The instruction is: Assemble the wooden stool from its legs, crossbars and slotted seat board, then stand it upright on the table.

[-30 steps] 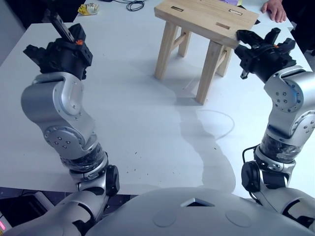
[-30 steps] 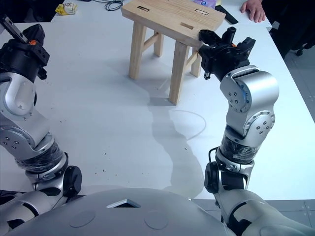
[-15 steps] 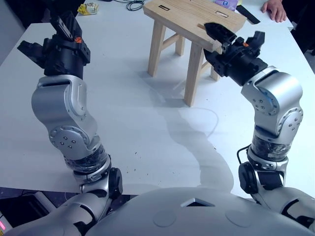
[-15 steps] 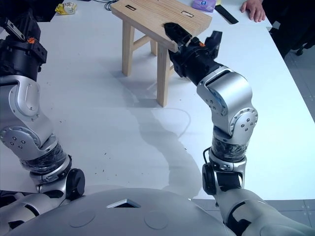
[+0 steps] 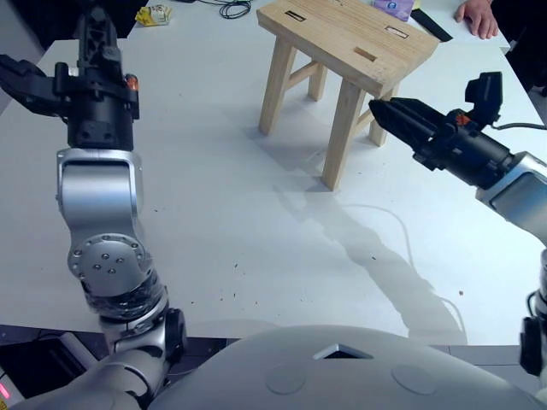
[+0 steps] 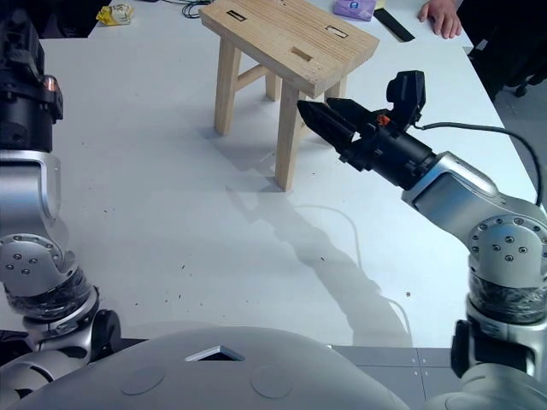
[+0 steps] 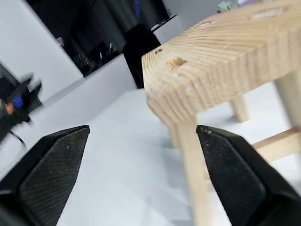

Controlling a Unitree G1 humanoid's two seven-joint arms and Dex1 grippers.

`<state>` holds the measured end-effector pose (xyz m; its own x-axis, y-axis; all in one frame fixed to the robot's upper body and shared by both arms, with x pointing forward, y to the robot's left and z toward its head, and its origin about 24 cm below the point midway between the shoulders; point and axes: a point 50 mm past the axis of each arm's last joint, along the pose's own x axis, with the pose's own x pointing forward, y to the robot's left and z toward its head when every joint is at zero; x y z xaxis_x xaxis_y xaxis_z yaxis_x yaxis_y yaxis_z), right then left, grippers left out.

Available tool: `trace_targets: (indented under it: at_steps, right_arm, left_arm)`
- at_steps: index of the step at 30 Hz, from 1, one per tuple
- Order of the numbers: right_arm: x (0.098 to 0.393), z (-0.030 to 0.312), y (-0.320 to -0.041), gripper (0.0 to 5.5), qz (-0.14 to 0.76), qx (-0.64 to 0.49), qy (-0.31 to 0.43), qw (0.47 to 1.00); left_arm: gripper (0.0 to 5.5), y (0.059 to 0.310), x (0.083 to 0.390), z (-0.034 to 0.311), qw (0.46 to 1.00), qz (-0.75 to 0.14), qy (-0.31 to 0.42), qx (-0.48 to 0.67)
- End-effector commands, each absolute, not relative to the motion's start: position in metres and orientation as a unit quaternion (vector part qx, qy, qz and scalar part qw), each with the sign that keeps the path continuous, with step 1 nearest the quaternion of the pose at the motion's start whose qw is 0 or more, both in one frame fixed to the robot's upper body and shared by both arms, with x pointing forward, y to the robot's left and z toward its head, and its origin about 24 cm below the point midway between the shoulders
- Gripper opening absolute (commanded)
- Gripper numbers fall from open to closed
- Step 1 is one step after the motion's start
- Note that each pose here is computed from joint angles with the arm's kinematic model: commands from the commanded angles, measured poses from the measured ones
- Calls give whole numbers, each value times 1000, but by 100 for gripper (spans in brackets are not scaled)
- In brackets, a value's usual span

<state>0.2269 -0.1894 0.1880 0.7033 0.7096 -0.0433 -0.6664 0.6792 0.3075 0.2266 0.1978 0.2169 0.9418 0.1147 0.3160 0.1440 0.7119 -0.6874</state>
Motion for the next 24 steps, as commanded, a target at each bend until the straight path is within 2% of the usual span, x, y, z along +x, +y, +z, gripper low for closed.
trace_targets:
  at_steps: [1, 4, 6, 9, 11, 13, 16, 20, 24]
  right_arm:
    - [222, 193, -203, 417, 396, 38, 38, 917]
    - [232, 205, -223, 417, 361, 24, -21, 932]
    - [243, 224, -234, 417, 318, 58, -91, 942]
    - [260, 248, -230, 417, 266, 129, -188, 937]
    - [274, 245, -216, 417, 227, 129, -189, 947]
    - [287, 230, -195, 417, 179, 78, -175, 965]
    - [293, 210, -169, 417, 129, 67, -159, 976]
    - [292, 198, -147, 420, 70, 42, -160, 984]
    - [291, 219, -134, 420, 34, 6, -204, 978]
  left_arm:
    - [98, 196, 235, 211, 967, -5, -156, -200]
    - [98, 195, 241, 210, 983, 2, -160, -92]
    - [98, 190, 244, 210, 985, -4, -164, -56]
    - [98, 181, 248, 208, 985, -14, -169, -36]
    - [98, 176, 252, 207, 985, -12, -172, -27]
    - [98, 172, 256, 208, 982, -12, -185, -20]
    - [98, 168, 262, 212, 979, -7, -205, -21]
    - [147, 166, 266, 213, 975, -4, -217, -46]
    - [210, 164, 268, 213, 969, 31, -235, -63]
